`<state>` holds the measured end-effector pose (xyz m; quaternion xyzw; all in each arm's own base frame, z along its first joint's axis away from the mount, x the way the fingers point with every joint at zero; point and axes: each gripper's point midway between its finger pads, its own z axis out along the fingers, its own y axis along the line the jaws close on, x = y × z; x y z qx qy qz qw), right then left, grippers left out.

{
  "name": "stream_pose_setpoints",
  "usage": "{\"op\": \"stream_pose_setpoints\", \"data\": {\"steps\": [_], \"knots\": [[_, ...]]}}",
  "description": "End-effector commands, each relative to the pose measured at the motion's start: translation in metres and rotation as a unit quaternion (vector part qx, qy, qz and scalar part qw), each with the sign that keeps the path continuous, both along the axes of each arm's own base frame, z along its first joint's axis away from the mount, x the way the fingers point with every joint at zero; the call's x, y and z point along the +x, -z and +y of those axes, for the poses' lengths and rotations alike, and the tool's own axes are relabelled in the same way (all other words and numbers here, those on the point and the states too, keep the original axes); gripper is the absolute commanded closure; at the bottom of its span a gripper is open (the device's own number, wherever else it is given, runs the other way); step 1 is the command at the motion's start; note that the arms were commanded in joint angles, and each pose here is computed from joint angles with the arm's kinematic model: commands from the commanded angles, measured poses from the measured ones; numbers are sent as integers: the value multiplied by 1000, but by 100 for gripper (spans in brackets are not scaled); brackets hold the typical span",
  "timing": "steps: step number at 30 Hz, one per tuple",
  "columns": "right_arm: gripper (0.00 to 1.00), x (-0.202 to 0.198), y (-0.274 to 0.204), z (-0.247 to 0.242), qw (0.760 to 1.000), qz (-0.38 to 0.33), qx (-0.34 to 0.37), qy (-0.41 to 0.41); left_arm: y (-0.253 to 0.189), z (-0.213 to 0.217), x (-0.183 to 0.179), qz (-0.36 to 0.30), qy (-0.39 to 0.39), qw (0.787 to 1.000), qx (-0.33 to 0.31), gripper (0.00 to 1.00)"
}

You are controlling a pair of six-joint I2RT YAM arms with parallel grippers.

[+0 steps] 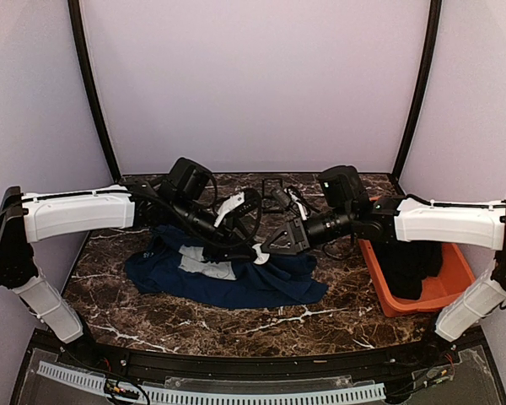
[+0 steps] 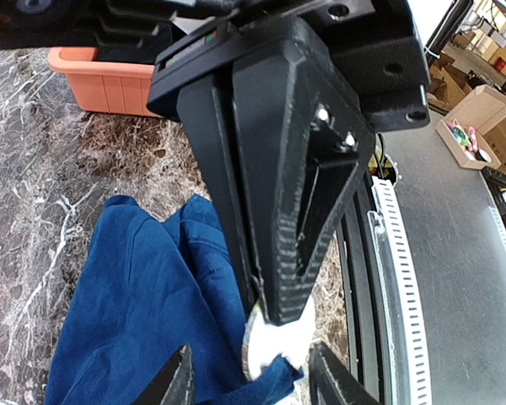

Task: Pin the brooch onto the clothing
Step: Pin the brooch onto the flattened clothing.

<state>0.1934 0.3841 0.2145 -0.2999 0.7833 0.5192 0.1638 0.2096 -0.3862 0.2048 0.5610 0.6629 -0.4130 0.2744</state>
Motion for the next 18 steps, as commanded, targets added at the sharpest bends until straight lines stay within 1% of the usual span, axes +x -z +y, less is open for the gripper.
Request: {"op": "stream_pose_setpoints", "data": {"steps": [1,8,18], "knots": [[100,4,-20,4,999,-16,28,-5,5,1,-6,4,18,1000,21,55],[100,3,-18,3,999,-14,28,-6,1,-1,-3,1,8,1000,8,55],[100,3,-13,2,1000,-15,23,-3,-9,-2,-10,0,21,1000,-19,55]]}}
